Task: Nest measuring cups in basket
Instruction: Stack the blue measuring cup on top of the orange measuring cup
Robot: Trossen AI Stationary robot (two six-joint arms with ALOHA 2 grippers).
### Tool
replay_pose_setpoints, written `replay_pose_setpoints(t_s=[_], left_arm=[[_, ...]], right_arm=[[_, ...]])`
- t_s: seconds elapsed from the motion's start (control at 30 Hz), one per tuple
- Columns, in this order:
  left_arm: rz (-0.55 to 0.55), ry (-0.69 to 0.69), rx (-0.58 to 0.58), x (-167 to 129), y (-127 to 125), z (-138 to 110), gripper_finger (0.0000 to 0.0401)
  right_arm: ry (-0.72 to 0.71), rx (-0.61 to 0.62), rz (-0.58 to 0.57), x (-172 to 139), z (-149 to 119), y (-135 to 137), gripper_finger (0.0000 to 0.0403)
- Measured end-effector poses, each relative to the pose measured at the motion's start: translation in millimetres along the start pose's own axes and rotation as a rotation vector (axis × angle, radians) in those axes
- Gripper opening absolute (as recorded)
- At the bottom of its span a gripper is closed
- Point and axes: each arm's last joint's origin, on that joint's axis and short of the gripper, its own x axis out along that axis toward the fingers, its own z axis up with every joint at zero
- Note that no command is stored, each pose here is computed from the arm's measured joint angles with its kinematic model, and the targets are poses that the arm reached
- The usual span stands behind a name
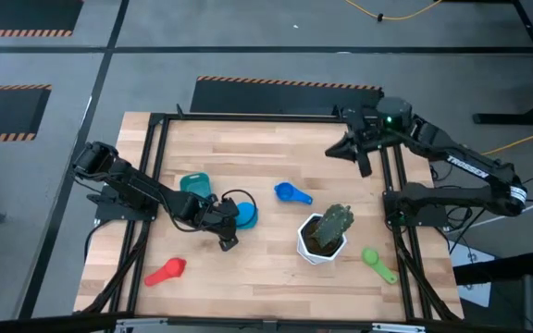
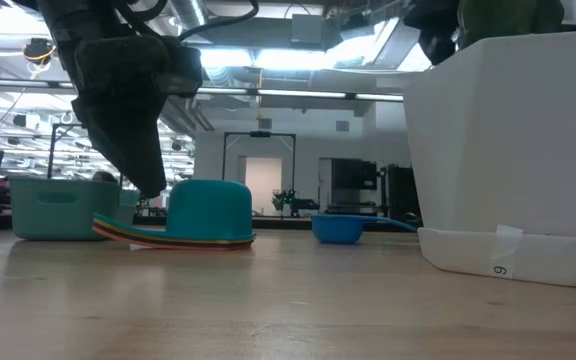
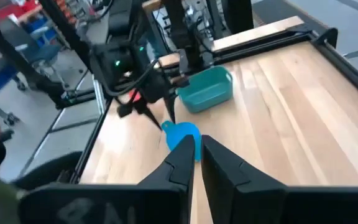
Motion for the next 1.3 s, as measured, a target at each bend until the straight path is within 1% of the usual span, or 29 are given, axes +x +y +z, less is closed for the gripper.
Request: replay_pose_setpoints(t_s=[0.23,0.4,0.5,0.67,0.73,1.07,1.17,1.3], left_arm=[[-0.002,-0.023,-0.005,0,-1,1,0.016],[-0.006,-0.017,-0.008,0,-1,2,0.0161],[-0.012,-0.021,-0.011,0,-1,2,0.017],[-0.03,-0.035,-0.038,1,-2,5,0.0202],[-0.028,-0.036,-0.056,1,-1,6,0.0221],[-0.022,-0.04,-0.069,2,1,8,0.0321],[-0.045,-0.013,-0.063,2,1,8,0.0336],[-0.087,0.037,-0.039,2,2,9,0.0339]], right_arm=[[0.01,-0.013,0.01,-1,-16,19,0.0033],[0.017,-0.023,0.008,0,-23,22,0.0033],[0.03,-0.015,0.01,2,-27,21,0.0033],[0.041,-0.01,-0.005,3,-29,20,0.0033],[0.04,-0.01,-0.006,3,-29,20,0.0033],[0.04,-0.009,-0.006,2,-29,21,0.0033],[0.04,-0.009,-0.006,2,-29,21,0.0033],[0.04,-0.009,-0.006,2,-29,21,0.0033]])
